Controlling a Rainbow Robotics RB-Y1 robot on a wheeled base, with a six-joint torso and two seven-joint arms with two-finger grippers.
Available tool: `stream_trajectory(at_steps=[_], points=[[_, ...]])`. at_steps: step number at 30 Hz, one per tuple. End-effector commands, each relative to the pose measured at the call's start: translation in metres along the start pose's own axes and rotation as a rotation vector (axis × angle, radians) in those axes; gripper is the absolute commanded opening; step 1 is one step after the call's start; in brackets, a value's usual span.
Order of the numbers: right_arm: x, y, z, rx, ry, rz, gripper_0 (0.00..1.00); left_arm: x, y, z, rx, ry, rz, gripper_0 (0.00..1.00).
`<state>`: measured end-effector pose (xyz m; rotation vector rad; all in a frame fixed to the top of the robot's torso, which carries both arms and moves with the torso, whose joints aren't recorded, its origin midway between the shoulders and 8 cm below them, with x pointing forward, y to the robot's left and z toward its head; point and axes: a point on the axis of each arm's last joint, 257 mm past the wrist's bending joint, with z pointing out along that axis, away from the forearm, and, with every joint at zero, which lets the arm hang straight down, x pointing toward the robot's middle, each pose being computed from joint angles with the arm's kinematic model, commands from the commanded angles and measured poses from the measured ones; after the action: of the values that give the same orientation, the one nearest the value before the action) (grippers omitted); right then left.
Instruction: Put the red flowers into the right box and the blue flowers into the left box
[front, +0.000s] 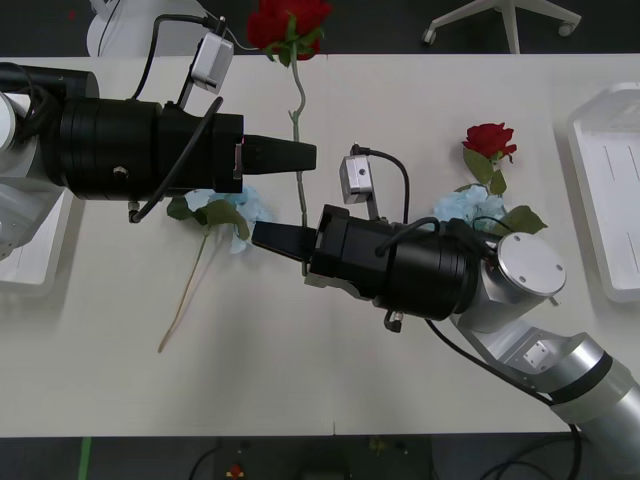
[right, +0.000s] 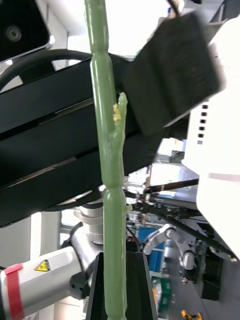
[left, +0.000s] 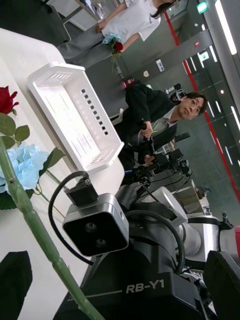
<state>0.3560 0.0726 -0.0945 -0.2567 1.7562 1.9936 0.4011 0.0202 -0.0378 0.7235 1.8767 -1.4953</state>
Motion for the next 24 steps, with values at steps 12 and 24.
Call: stream_trajectory(at_steps=[12,24], points=[[-0.123,-0.059,-0.177,0.672,0.042,-0.211,0.00,-0.023,0.051,-0.066,-0.237,-0.078,0.128,1.00],[-0.193,-0.060,-0.410,1.330,0.079,-0.300,0.00,0.013,0.128,-0.190,-0.587,0.193,0.122,1.00]])
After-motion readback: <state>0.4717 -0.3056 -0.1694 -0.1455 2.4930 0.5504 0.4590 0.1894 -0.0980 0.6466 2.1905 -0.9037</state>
